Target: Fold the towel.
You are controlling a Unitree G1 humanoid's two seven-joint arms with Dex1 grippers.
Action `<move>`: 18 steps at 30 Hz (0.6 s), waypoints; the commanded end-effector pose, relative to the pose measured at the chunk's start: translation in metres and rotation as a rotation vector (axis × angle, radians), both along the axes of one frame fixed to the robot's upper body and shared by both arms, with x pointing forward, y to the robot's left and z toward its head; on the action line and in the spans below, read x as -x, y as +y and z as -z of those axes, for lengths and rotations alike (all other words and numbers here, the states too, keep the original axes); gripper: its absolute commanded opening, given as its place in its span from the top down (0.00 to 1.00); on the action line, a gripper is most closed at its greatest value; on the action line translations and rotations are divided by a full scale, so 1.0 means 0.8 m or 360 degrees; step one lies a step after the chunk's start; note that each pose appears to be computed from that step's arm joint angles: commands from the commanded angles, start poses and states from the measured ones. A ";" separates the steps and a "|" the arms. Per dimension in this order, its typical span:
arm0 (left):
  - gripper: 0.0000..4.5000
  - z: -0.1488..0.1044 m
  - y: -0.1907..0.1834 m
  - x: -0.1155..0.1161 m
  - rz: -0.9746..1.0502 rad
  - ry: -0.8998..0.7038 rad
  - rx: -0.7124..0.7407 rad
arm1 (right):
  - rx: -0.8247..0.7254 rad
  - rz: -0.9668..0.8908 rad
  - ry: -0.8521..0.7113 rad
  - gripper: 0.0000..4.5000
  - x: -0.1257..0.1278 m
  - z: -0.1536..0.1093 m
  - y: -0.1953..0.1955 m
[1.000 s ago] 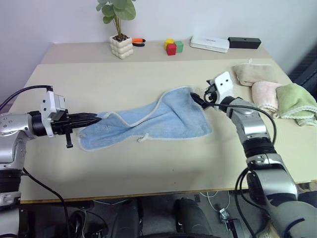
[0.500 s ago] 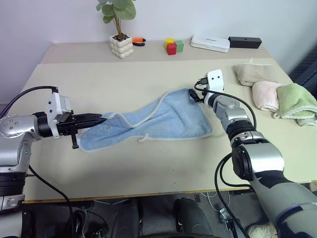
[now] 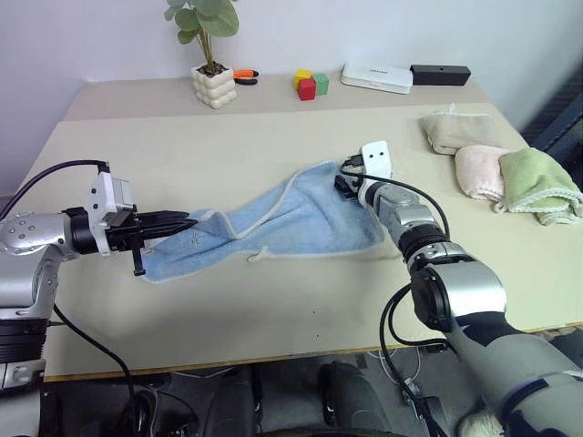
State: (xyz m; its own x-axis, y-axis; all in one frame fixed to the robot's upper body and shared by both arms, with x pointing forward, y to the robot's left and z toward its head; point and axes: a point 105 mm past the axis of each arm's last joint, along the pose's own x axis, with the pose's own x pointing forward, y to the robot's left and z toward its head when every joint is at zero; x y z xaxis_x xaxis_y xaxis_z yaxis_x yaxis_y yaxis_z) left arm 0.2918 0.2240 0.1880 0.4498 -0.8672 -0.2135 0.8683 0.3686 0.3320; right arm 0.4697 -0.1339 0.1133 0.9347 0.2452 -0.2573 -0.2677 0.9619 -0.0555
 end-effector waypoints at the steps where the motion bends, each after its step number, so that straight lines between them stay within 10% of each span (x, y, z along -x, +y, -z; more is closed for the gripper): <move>1: 1.00 -0.006 -0.002 0.003 0.0019 -0.0042 -0.0012 | -0.0017 -0.0027 -0.0030 0.53 -0.004 -0.015 0.007; 5: 1.00 -0.005 -0.003 0.003 0.0022 -0.0043 -0.0013 | -0.0016 0.0010 -0.0035 0.99 -0.005 -0.016 -0.001; 18: 1.00 -0.026 0.036 -0.039 -0.0369 -0.0219 0.0278 | -0.0053 -0.0128 -0.0463 0.99 0.008 -0.081 -0.053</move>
